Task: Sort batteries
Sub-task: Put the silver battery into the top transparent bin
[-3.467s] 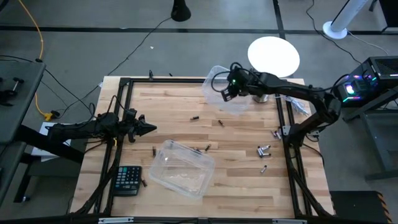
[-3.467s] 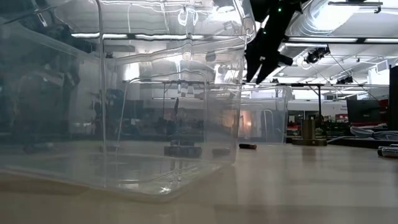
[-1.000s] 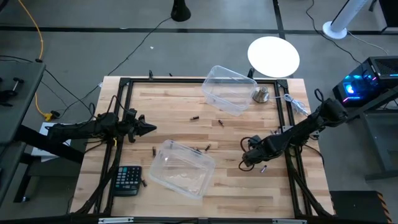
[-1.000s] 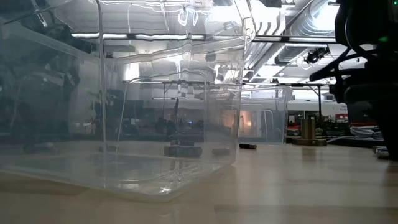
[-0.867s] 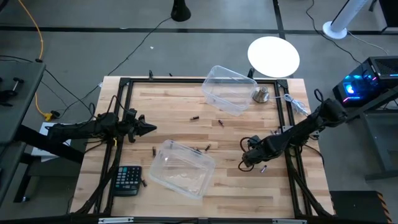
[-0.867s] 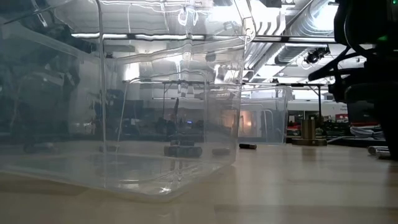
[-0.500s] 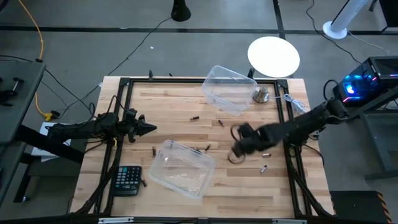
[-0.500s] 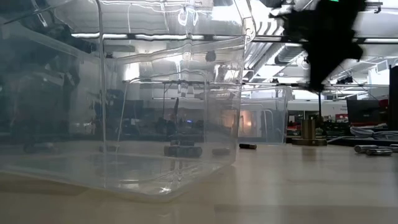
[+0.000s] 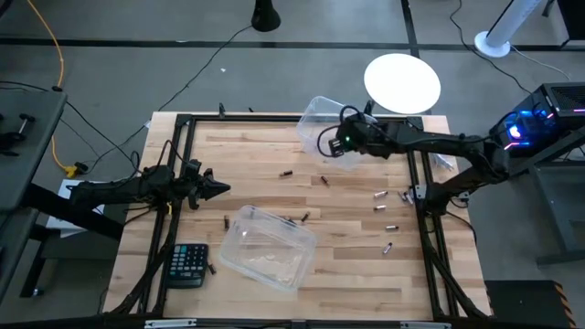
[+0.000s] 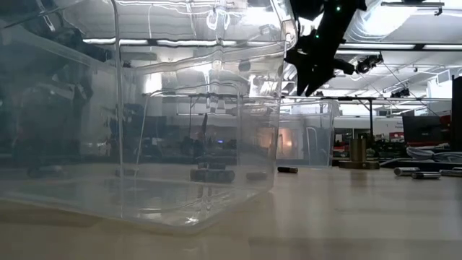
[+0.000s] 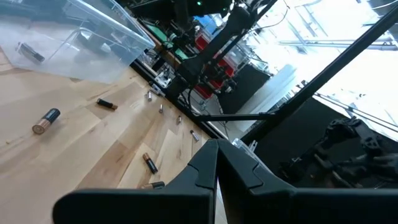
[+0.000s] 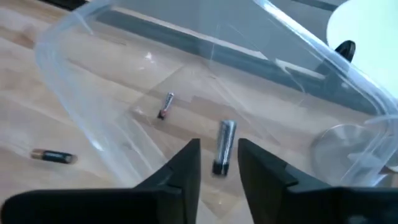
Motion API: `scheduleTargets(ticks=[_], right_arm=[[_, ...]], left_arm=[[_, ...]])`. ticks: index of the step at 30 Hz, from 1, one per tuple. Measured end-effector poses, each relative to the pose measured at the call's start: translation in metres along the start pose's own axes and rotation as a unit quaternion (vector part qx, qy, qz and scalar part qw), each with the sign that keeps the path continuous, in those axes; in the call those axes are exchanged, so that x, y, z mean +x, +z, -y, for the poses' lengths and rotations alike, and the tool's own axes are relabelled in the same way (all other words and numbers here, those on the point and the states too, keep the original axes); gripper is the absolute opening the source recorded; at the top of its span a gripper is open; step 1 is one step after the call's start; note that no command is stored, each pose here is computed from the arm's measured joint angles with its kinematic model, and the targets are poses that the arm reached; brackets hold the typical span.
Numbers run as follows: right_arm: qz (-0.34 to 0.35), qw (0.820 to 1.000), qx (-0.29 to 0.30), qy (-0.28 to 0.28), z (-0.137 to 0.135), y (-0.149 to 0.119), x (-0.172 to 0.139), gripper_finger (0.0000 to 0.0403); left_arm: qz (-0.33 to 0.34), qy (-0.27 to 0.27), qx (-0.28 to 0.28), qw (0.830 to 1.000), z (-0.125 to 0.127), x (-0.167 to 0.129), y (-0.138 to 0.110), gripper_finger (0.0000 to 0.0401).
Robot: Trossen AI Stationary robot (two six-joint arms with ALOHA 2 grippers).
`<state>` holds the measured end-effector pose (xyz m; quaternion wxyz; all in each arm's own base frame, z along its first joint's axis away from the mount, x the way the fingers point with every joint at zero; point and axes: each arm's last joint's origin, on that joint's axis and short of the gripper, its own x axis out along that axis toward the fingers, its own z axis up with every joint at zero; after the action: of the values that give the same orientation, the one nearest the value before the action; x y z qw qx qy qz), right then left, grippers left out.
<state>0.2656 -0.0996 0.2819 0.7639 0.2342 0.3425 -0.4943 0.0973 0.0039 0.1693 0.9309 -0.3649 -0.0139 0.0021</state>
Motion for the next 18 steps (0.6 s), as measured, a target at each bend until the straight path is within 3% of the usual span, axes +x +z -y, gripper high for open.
scheduleTargets(ticks=[7,15,18], right_arm=[[-0.046,0.998,-0.045,0.027,0.001,-0.01,-0.011,0.016],[-0.123,0.986,-0.114,-0.002,0.024,-0.061,-0.084,0.0172],[-0.185,0.975,-0.125,-0.009,0.035,-0.084,-0.089,0.0172]], left_arm=[[0.0,0.0,0.0,1.0,0.0,0.0,0.0,0.0],[0.0,0.0,0.0,1.0,0.0,0.0,0.0,0.0],[0.0,0.0,0.0,1.0,0.0,0.0,0.0,0.0]])
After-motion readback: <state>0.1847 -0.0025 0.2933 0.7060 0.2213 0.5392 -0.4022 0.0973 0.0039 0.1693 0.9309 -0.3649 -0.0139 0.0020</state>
